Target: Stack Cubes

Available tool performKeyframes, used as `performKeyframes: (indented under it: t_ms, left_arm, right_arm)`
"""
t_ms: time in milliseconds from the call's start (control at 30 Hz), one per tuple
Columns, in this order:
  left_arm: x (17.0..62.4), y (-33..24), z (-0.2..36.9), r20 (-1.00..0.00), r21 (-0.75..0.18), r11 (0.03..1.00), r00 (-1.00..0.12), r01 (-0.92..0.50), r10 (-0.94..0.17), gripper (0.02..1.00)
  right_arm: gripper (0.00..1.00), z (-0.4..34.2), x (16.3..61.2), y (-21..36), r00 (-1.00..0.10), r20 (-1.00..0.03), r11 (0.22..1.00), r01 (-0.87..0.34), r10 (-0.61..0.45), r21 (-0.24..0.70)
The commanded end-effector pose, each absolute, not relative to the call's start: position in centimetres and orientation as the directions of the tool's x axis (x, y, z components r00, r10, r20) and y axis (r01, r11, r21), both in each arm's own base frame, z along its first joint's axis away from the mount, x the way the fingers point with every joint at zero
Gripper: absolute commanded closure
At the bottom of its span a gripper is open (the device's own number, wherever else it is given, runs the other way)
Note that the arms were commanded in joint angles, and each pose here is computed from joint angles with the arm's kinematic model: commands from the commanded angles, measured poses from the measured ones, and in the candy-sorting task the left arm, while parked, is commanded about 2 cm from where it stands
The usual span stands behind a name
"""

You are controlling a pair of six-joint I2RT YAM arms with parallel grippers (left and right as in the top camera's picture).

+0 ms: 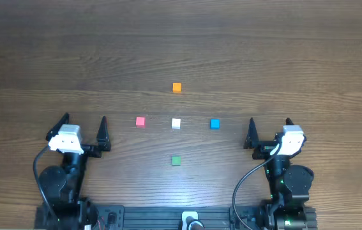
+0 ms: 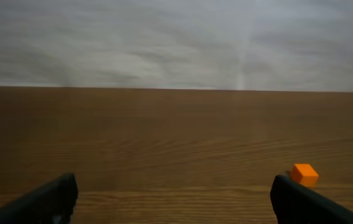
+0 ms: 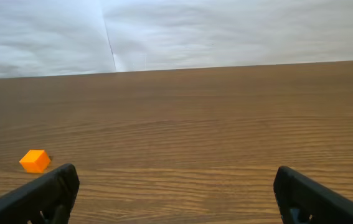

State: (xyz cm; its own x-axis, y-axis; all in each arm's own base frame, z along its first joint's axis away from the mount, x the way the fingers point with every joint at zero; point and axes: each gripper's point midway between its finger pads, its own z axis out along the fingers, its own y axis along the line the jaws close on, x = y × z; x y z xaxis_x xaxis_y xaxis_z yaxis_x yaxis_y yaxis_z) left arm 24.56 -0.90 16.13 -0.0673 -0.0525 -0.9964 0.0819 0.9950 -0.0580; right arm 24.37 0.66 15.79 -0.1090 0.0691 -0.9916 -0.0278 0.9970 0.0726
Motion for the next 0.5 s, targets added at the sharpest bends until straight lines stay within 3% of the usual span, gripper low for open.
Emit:
performKeyframes:
  t_ms: [33,500]
  left_arm:
    - [24.55,-0.94,16.06,-0.997,-0.044,0.995,-0.063,0.089,-0.038,0.02]
    - [24.48,-1.57,16.13,-0.996,-0.074,0.99,-0.065,0.123,-0.067,0.018]
  right_arm:
    - [0.009,15.55,24.39,0.62,-0.107,-0.992,0.997,-0.029,0.062,0.065]
    - [0.007,15.55,24.39,0.62,-0.107,-0.992,0.997,-0.029,0.062,0.065]
